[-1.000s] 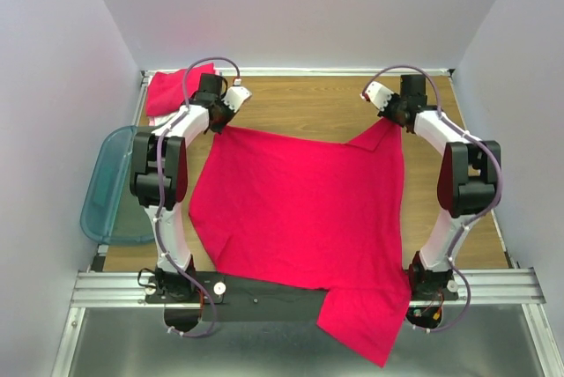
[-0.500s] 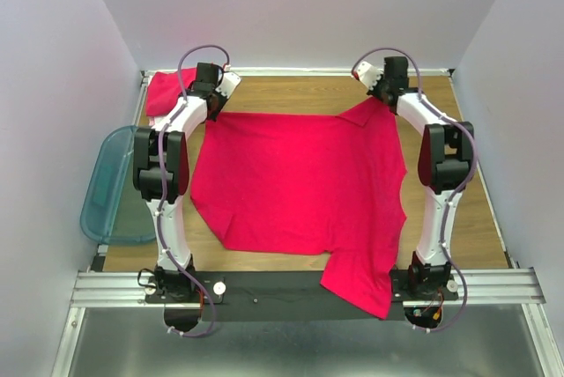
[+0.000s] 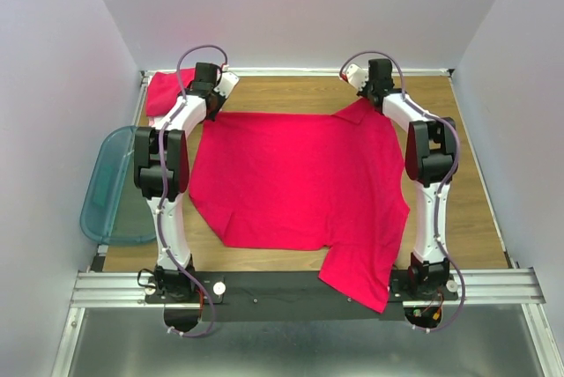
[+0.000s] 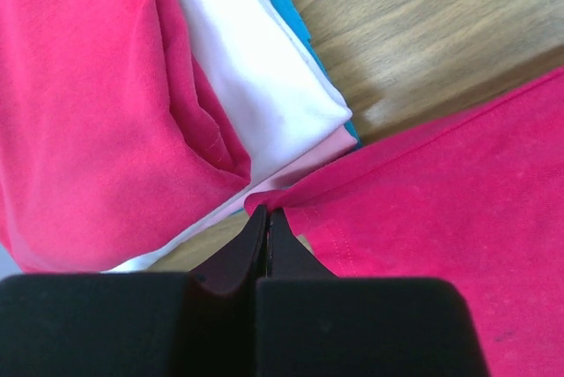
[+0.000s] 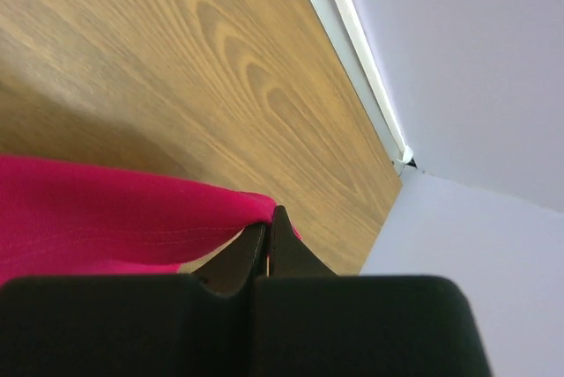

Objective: Fold and stack the t-shirts
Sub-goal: Flatten out the tshirt, then fold the flattened tshirt in 1/3 of the way

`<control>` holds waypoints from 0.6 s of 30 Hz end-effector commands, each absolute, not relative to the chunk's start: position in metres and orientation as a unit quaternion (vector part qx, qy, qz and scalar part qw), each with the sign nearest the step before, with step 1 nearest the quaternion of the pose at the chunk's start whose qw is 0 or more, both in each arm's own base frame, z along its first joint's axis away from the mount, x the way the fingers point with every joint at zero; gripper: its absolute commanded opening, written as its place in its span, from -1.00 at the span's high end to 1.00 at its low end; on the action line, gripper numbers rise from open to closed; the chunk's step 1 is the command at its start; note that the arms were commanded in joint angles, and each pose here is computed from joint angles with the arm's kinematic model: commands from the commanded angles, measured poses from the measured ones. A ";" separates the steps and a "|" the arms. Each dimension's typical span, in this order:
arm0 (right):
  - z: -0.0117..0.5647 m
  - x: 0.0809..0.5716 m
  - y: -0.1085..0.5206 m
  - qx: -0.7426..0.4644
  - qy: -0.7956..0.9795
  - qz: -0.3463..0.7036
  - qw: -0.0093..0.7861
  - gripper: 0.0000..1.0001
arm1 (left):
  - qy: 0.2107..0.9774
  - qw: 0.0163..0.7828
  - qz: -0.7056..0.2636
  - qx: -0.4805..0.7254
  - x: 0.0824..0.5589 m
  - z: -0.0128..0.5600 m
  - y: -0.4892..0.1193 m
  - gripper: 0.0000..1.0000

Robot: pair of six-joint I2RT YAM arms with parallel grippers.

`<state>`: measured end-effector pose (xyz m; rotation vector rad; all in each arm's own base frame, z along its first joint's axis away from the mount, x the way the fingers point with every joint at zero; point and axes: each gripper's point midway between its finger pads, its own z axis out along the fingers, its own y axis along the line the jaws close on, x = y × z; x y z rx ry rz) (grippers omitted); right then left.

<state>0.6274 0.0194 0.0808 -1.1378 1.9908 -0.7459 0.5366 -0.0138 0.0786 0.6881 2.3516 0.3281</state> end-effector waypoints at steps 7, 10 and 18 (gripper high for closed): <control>0.136 0.592 0.012 -0.416 0.769 -0.296 0.385 0.99 | 0.878 0.339 0.123 0.313 0.539 0.099 -0.009 1.00; 0.141 0.577 0.011 -0.419 0.770 -0.293 0.383 0.99 | 0.871 0.337 0.118 0.337 0.534 0.102 -0.011 1.00; 0.154 0.542 0.009 -0.411 0.784 -0.272 0.377 0.99 | 0.858 0.337 0.123 0.367 0.521 0.114 -0.003 1.00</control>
